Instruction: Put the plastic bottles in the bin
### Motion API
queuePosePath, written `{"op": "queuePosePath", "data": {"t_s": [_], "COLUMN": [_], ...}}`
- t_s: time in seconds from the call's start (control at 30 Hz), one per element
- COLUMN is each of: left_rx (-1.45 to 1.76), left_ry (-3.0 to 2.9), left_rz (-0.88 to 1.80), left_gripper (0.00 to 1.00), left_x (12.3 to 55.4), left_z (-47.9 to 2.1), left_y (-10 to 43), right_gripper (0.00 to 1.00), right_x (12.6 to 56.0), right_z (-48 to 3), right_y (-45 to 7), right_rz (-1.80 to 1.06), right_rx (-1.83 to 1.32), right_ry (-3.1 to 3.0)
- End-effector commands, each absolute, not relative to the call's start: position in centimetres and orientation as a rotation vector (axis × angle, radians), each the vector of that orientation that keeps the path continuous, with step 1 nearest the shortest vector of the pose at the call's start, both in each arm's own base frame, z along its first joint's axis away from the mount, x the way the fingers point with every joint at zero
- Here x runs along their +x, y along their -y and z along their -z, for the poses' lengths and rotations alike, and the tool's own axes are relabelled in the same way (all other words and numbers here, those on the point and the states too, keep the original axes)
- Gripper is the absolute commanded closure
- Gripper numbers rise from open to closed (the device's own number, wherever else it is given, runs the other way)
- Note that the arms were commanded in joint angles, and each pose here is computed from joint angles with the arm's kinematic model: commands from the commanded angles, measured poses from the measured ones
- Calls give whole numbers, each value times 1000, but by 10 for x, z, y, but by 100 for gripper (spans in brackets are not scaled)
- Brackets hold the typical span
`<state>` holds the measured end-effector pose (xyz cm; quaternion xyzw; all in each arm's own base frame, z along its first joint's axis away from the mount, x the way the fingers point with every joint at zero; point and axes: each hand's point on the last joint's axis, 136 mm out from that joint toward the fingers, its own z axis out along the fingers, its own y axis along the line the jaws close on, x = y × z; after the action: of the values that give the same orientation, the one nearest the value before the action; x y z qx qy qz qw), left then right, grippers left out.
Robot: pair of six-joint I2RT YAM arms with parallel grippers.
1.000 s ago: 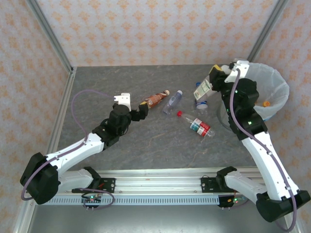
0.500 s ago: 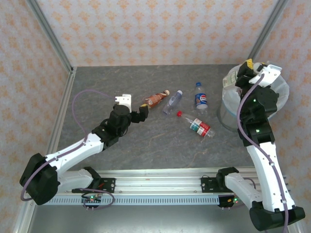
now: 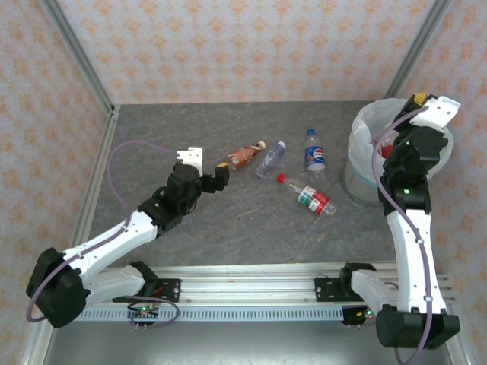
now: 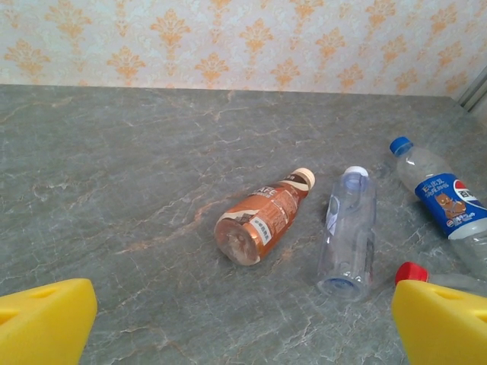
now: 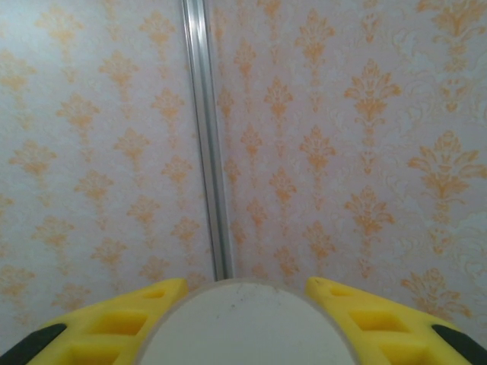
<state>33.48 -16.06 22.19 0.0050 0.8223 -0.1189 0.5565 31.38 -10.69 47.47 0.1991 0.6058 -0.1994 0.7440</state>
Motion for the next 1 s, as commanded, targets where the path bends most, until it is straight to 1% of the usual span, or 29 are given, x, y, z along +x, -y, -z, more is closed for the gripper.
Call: {"op": "queuePosePath", "data": {"t_s": [0.0, 0.23, 0.37, 0.4, 0.47, 0.53, 0.57, 0.6, 0.73, 0.9, 0.97], "left_rx": [-34, -53, -47, -51, -65, -88, -94, -108, -149, -158, -156], "left_ry": [-1931, -1940, -1951, -1952, -1952, -1950, -1950, -1949, -1948, -1951, -1953], "left_rz": [245, 231, 221, 218, 208, 190, 181, 171, 161, 182, 186], "left_gripper": [0, 0, 0, 0, 0, 0, 0, 0, 0, 0, 0], "left_x": [339, 339, 338, 338, 339, 339, 340, 340, 341, 344, 345], "left_z": [-233, -231, -228, -228, -227, -227, -226, -226, -226, -224, -225], "left_y": [154, 151, 150, 150, 148, 144, 142, 140, 136, 140, 141], "right_gripper": [93, 92, 88, 85, 75, 50, 41, 34, 11, 2, 0], "right_x": [320, 336, 350, 356, 367, 371, 370, 369, 352, 322, 313], "right_z": [-465, -427, -410, -404, -392, -379, -374, -369, -355, -354, -360], "right_y": [122, 161, 166, 165, 163, 165, 167, 167, 168, 171, 168], "right_rz": [511, 499, 429, 411, 381, 372, 374, 382, 428, 487, 481], "right_rx": [450, 556, 578, 570, 566, 590, 606, 607, 637, 685, 688], "right_ry": [-1320, -1308, -1306, -1322, -1351, -1374, -1382, -1401, -1466, -1470, -1466]}}
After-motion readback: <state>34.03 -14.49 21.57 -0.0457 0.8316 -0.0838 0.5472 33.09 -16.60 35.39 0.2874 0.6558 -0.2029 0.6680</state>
